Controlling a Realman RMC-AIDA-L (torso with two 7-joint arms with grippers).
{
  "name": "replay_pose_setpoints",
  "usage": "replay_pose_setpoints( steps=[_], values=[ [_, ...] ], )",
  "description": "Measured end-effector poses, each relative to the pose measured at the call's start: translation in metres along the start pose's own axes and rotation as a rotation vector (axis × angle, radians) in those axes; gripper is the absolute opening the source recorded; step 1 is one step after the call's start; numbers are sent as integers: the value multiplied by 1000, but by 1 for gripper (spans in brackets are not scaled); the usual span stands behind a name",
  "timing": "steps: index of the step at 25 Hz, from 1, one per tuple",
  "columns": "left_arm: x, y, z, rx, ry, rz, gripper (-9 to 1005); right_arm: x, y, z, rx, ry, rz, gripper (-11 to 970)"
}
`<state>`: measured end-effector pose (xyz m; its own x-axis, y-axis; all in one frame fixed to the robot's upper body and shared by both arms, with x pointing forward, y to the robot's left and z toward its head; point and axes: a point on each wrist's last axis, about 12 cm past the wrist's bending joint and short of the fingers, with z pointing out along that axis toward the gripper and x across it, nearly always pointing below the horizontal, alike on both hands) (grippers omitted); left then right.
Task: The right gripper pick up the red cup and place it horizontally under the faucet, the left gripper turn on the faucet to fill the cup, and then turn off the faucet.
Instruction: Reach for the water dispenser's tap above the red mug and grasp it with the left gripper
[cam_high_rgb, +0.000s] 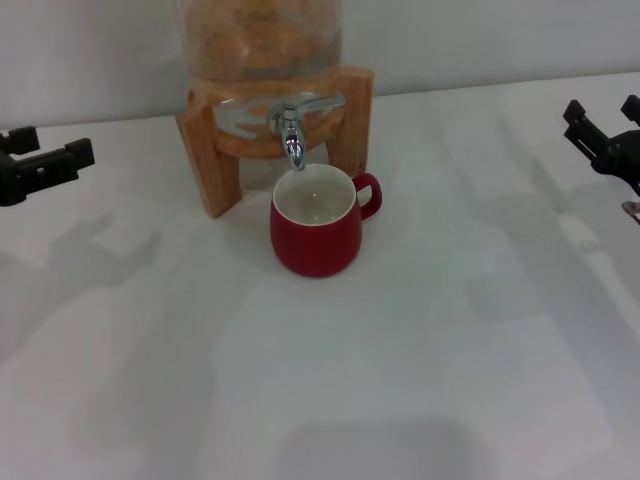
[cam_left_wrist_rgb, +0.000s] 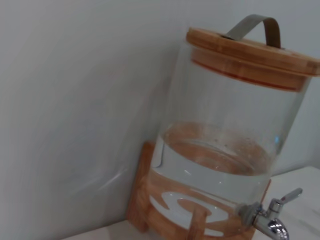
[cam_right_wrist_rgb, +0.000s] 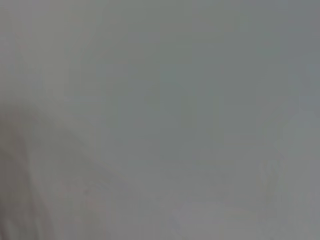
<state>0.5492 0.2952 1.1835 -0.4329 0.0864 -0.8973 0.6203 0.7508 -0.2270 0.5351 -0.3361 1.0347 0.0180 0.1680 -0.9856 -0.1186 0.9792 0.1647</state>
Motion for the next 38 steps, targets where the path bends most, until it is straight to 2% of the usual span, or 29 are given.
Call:
replay_pose_setpoints(
  steps=[7, 15, 26, 38],
  values=[
    [-18, 2, 13, -7, 58, 113, 795, 1, 2, 1, -10, 5, -3, 843],
    [-39, -13, 31, 84, 76, 269, 795, 2, 6, 1, -23, 11, -2, 843],
    [-55, -29, 48, 195, 21, 347, 795, 4, 9, 1, -44, 19, 7, 843],
    [-69, -36, 73, 268, 14, 368, 795, 7, 15, 1, -75, 35, -2, 843]
  ],
)
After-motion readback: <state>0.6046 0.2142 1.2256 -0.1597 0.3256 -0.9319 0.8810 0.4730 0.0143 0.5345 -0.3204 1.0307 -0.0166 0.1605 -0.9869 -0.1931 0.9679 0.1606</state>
